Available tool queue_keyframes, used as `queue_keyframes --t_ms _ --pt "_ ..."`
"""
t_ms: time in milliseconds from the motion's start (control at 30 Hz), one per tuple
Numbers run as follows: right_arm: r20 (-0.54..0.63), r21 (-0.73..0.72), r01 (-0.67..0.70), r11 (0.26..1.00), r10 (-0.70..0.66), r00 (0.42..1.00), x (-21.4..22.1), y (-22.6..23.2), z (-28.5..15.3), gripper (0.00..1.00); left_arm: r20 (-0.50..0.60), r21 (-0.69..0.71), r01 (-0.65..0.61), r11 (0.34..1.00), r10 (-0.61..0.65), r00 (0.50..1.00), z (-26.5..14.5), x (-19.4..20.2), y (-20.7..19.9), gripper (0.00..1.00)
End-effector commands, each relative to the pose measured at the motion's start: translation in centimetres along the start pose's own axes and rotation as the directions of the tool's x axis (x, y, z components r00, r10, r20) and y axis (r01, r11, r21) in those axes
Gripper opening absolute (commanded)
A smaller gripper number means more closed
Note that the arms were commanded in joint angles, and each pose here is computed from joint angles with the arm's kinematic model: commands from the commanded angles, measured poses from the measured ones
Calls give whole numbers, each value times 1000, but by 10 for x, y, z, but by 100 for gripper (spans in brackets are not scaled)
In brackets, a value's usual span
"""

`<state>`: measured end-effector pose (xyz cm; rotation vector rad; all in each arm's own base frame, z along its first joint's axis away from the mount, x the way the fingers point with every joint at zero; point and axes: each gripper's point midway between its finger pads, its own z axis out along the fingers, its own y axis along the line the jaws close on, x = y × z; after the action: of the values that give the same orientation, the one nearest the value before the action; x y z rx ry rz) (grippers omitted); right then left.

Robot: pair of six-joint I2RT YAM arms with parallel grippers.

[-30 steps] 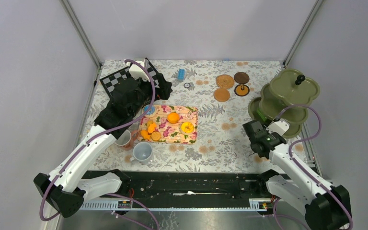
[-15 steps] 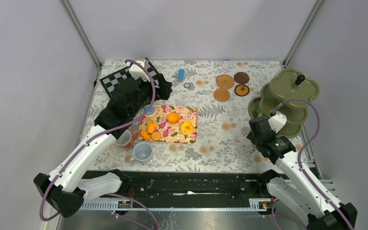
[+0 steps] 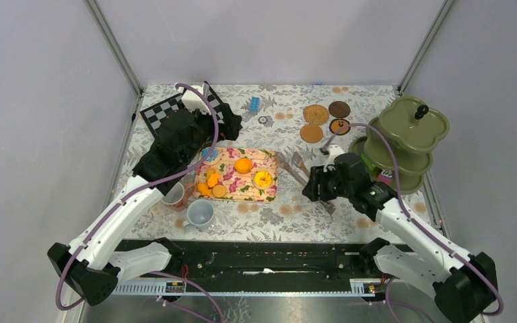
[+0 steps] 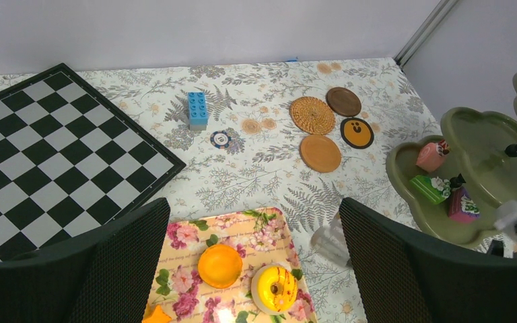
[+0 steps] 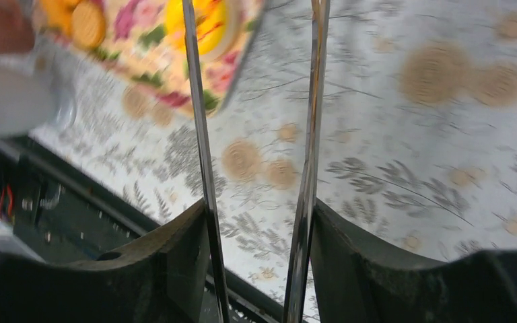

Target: Serve the afternoon tea

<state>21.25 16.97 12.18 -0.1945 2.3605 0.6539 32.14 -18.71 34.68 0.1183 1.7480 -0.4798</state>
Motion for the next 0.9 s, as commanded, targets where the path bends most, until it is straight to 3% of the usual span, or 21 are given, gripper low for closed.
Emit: queue_keyframes --t_ms 0,433,867 --pt "9 -164 247 955 -249 968 -14 53 -5 59 34 16 16 1000 -16 999 2 -12 -4 99" --pt "-92 -20 421 907 -421 902 -5 58 16 62 30 12 14 1000 -14 999 4 -11 -4 99" --pt "-164 -3 500 866 -494 854 13 62 35 63 29 14 14 1000 -14 999 4 -11 -4 99"
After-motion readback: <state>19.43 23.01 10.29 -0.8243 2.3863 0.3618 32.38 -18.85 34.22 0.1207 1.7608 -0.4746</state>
